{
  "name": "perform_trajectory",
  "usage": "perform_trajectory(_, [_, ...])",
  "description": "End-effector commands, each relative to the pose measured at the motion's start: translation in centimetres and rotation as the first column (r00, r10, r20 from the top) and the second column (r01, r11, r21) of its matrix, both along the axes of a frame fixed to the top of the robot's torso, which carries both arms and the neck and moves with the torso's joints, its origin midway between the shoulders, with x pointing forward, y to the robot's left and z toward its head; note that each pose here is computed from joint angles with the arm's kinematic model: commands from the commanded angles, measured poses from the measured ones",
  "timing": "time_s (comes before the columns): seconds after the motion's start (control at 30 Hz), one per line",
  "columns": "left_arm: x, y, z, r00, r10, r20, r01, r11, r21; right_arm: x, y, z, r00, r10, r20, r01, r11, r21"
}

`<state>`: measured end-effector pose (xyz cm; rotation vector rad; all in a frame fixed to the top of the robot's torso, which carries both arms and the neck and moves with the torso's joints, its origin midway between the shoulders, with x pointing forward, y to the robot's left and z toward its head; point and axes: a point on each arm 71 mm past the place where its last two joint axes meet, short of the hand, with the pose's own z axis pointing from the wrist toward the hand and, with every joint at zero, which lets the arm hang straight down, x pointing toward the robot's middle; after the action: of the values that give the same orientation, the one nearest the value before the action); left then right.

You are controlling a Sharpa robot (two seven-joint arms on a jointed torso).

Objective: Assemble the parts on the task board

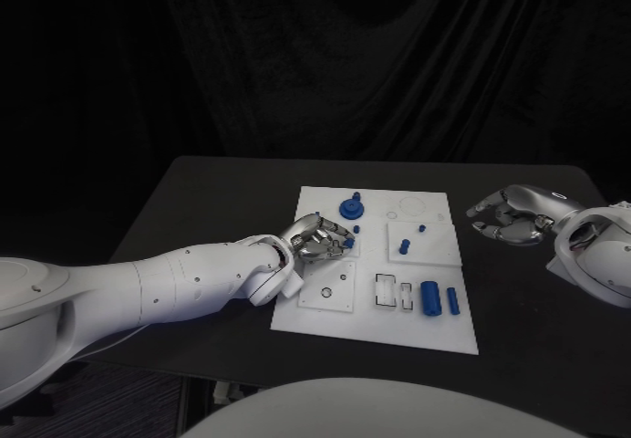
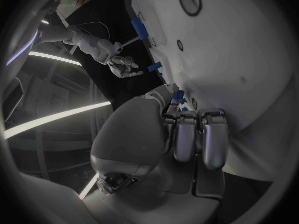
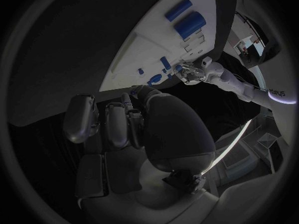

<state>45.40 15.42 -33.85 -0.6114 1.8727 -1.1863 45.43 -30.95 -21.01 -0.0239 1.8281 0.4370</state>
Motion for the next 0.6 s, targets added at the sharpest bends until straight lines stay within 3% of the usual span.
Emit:
perform_trajectory(0.03, [-0.54,0.79,-1.66,0.994,0.038,-0.101,-0.031,0.997,0.070,-0.11,-0.02,-0.14,1.000,-0.001,-0.007,0.001,1.000,-0.004])
perform_trajectory(0.6, [-0.63,0.88,-1.85,0.993,0.064,-0.099,-0.050,0.990,0.131,-0.18,0.14,-0.14,1.000,0.005,-0.003,-0.005,1.000,0.001])
